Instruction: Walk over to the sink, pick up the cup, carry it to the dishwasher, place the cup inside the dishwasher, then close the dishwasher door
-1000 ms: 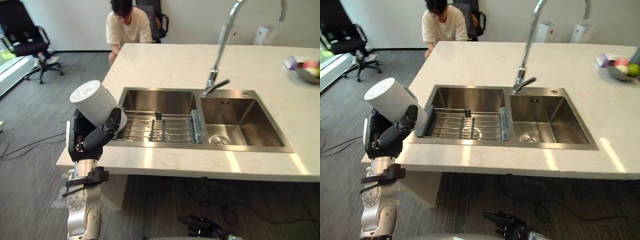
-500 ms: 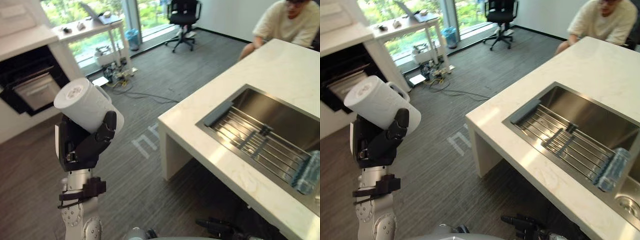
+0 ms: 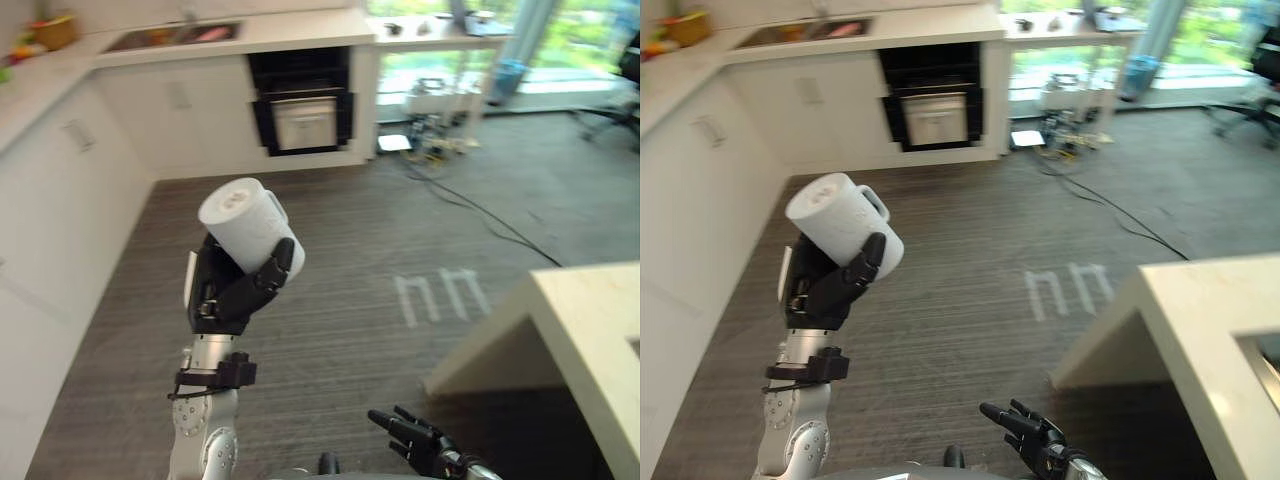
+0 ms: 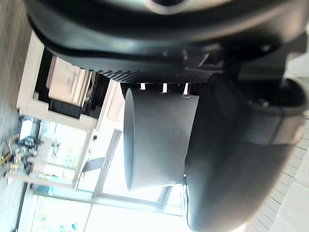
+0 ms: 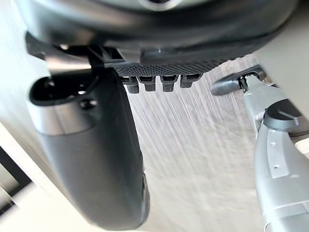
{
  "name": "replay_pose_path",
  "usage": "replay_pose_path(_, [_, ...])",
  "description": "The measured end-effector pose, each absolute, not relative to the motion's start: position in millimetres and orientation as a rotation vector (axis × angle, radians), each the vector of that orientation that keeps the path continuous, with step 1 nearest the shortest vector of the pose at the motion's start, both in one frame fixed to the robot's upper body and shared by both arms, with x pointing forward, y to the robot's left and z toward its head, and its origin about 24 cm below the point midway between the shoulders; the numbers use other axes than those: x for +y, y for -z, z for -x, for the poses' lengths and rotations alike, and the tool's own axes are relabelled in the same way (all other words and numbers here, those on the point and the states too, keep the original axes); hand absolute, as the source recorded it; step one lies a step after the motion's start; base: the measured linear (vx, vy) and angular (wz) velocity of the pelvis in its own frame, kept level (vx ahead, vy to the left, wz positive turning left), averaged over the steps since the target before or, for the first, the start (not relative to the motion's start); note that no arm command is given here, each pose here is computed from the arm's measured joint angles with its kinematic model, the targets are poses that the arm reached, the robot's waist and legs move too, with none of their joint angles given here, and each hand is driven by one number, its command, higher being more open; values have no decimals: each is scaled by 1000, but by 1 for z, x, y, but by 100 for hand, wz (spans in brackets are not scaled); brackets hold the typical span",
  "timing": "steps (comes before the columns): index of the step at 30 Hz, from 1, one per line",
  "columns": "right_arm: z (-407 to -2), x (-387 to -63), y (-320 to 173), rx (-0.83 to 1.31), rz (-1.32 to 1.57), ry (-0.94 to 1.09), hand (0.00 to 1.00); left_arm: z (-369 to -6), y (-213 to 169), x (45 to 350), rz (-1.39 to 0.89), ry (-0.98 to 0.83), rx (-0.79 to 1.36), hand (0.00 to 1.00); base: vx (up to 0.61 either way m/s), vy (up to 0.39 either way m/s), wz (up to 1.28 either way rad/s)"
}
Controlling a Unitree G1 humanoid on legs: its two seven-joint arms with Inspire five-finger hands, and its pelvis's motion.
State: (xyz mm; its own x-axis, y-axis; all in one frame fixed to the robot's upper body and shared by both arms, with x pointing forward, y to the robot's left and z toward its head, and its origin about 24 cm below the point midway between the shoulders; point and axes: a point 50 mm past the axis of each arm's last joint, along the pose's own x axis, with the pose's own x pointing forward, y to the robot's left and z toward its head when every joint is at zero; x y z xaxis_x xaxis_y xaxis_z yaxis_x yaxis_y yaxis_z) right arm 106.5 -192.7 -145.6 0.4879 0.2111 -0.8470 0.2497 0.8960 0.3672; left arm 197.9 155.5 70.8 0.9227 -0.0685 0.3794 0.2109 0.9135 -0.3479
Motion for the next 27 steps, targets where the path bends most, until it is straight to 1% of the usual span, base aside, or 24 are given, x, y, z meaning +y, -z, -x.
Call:
replay_pose_path(2, [-111,-186,145,1095,-473,-25,100,-198,-71,154,363,142,-373,0,71,-31,32])
replay_pose_path(5, [-130,-180,139,1053,-481,-68,100,-203,-75,150,324,175,-384,0,64,-62,25])
replay_pose_path(8, [-144,-175,129,980,-486,-105,100,-215,-66,134,284,276,-339,0,178,-165,91])
replay_pose_path(11, [-136,-171,128,968,-497,-100,100,-213,-68,124,274,379,-347,0,176,-206,131])
replay_pose_path(13, [-132,-177,130,979,-501,-31,100,-210,-74,121,295,404,-372,0,229,-341,109])
replay_pose_path(17, [-127,-174,133,994,-520,2,100,-204,-91,117,350,446,-449,0,120,-185,57])
replay_pose_path(18, [-113,-169,144,1027,-584,100,100,-189,-51,112,329,543,-260,0,23,-34,7])
replay_pose_path(23, [-110,-171,146,1032,-590,112,100,-190,-52,114,330,531,-264,0,1,2,-13])
replay_pose_path(27, [-108,-177,145,959,-619,123,100,-199,-52,120,347,451,-281,0,39,6,-24])
